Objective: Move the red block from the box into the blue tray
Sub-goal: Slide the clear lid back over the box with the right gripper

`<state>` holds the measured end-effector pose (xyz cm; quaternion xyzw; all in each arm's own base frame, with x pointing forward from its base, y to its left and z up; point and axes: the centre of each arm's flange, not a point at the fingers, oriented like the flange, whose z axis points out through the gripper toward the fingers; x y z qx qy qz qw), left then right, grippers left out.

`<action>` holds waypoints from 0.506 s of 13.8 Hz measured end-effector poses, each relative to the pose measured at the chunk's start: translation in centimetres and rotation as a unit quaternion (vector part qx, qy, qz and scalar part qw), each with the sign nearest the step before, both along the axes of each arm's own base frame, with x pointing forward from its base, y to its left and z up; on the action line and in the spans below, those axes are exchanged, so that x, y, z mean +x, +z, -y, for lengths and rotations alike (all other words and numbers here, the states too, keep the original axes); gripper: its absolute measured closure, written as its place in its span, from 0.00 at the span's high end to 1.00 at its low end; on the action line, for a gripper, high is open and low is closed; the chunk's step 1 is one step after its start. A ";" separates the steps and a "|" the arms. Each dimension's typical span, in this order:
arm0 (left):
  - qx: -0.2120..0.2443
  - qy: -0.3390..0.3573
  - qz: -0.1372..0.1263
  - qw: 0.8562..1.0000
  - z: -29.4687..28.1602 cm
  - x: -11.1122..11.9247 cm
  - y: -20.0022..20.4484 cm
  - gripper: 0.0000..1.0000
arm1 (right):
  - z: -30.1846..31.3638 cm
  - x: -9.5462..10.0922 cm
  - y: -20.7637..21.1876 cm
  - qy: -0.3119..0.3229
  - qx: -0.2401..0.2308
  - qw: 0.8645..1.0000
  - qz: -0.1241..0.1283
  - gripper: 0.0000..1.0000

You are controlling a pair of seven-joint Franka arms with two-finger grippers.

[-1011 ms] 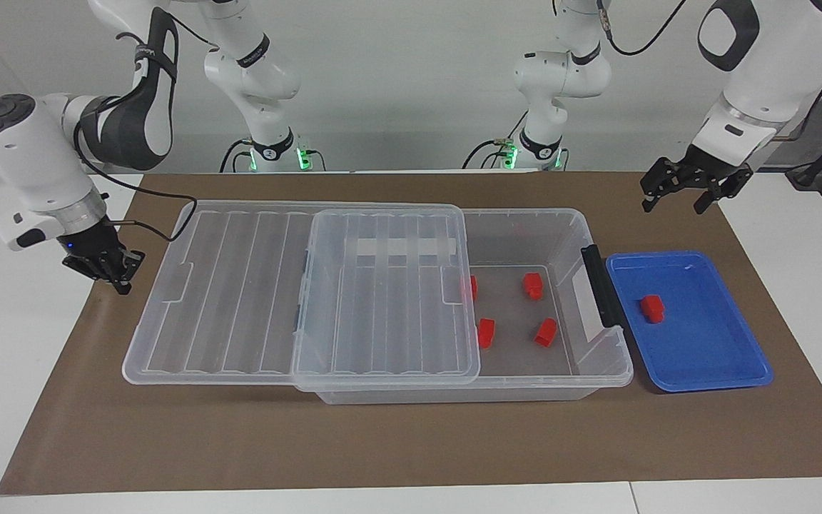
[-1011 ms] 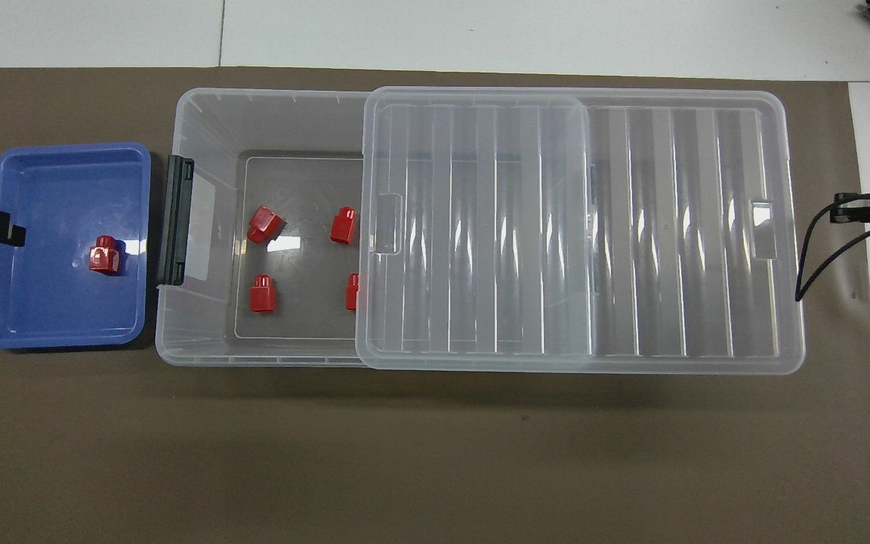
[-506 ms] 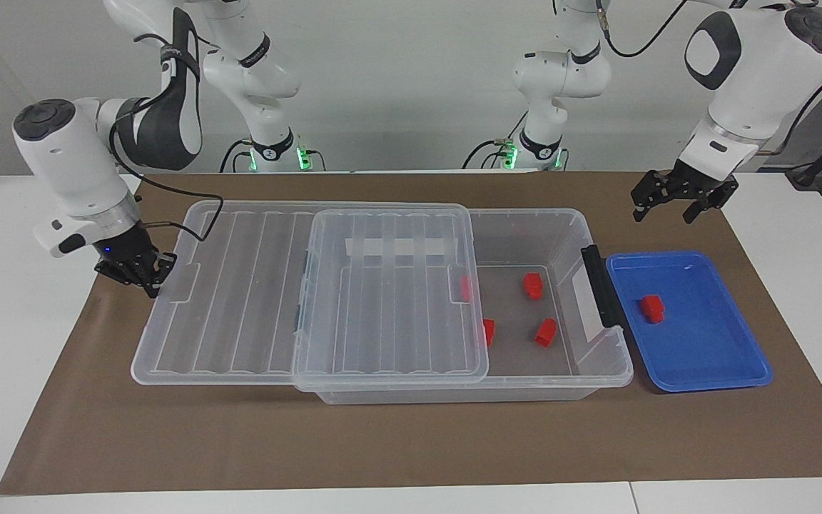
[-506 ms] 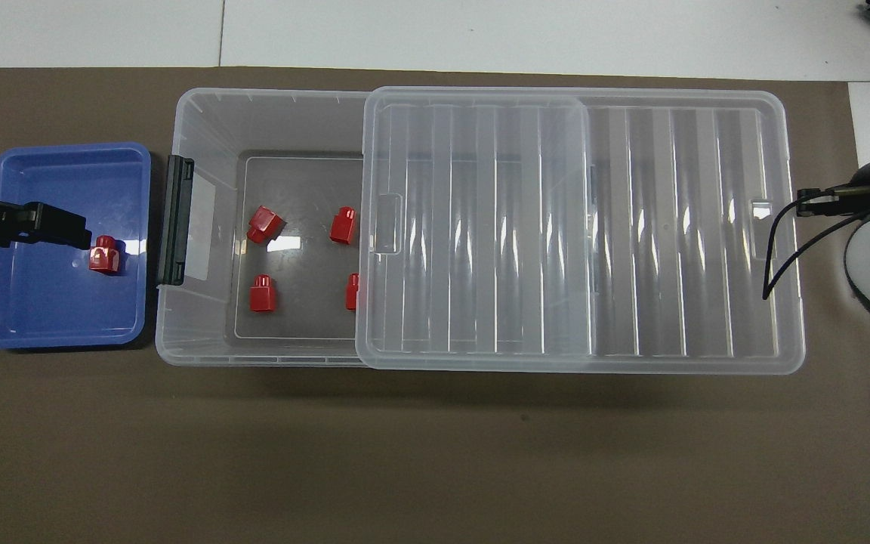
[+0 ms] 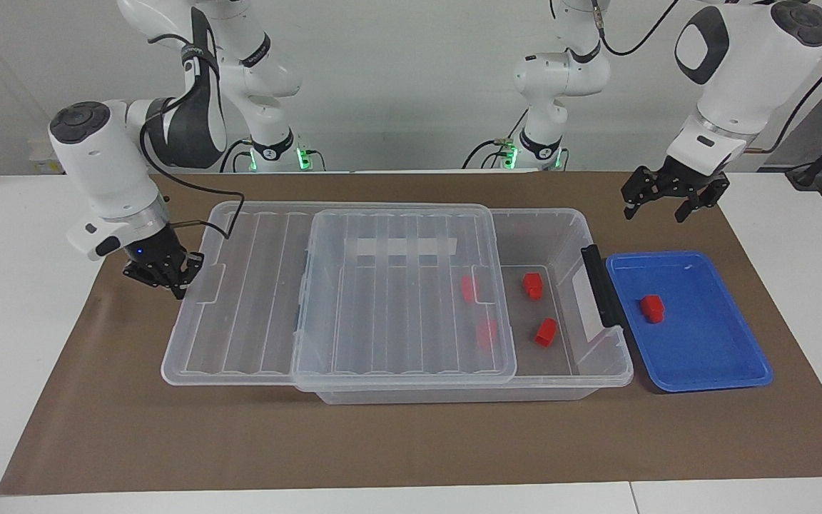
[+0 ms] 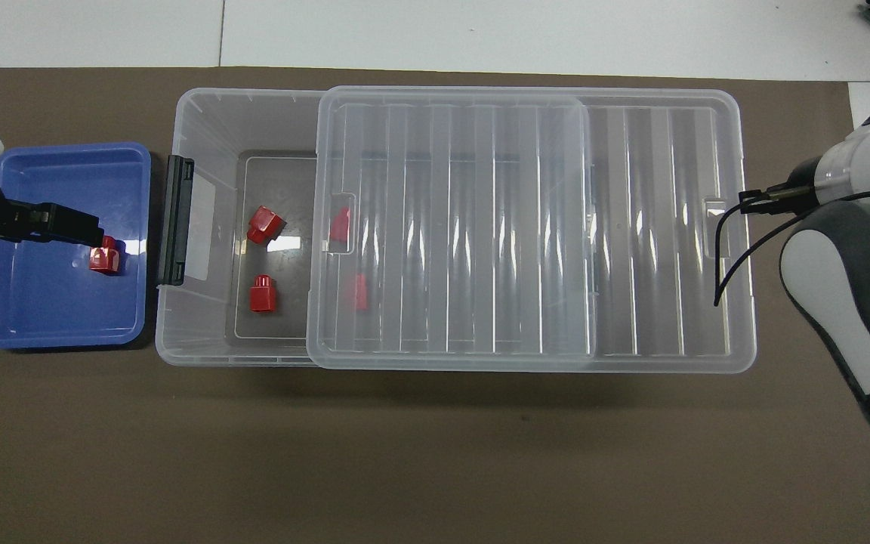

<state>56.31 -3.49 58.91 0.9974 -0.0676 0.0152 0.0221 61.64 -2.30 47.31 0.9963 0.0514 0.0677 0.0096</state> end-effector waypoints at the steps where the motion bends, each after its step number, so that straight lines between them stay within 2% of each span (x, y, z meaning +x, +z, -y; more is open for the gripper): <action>1: 0.000 0.001 0.000 1.000 -0.1 0.0 0.0 1.00 | -0.9 0.0 0.0 0.005 0.000 1.000 0.000 0.02; 7: 0.000 0.009 0.001 1.000 -1.0 0.1 0.0 1.00 | -8.1 -0.3 -0.1 -0.002 0.010 1.000 -0.001 0.01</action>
